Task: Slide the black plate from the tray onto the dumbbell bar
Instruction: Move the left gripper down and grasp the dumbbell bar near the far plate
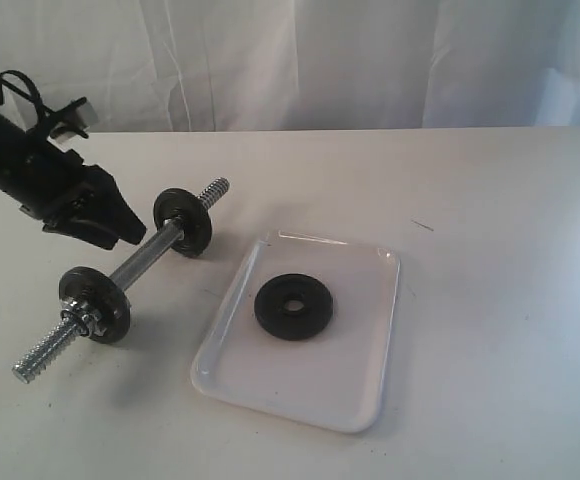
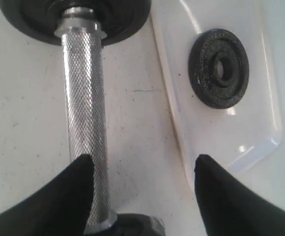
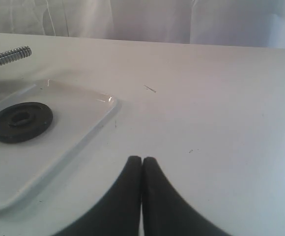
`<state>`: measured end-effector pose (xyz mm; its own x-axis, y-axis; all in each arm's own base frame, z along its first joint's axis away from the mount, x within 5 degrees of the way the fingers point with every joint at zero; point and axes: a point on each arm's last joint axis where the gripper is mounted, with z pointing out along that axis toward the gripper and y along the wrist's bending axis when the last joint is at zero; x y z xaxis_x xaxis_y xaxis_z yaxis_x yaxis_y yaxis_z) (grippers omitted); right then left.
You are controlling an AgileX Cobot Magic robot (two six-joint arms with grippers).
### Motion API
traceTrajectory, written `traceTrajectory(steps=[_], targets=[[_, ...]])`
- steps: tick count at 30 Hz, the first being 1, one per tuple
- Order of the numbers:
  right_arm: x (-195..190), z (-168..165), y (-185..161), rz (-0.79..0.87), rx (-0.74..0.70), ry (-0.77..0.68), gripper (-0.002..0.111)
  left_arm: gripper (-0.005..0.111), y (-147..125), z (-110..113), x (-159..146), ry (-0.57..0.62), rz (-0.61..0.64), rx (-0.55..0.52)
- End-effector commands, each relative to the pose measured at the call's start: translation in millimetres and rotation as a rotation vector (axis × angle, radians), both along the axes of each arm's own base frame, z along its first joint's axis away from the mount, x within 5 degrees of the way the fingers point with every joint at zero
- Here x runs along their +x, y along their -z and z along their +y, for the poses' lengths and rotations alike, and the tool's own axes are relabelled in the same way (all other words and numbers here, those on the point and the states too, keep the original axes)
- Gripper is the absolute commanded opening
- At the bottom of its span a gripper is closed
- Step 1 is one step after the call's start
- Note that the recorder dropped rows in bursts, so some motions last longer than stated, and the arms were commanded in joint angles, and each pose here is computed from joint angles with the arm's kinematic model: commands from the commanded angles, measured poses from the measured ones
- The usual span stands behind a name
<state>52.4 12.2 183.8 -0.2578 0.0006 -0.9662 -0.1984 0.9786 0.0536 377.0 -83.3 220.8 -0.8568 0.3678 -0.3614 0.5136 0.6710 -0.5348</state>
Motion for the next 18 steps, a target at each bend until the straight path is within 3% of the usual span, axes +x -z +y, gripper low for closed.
traceTrajectory(steps=[1,12,18], targets=[[-0.1,-0.3,0.8,-0.007,0.001,0.005,0.000,0.064,6.1,-16.5,5.3,0.018,-0.080,0.076],[-0.1,-0.3,0.8,-0.007,0.001,0.005,0.000,0.064,24.4,-39.2,26.8,0.050,-0.155,0.183],[-0.1,-0.3,0.8,-0.007,0.001,0.005,0.000,0.064,39.5,-38.6,36.3,0.063,-0.077,0.276]])
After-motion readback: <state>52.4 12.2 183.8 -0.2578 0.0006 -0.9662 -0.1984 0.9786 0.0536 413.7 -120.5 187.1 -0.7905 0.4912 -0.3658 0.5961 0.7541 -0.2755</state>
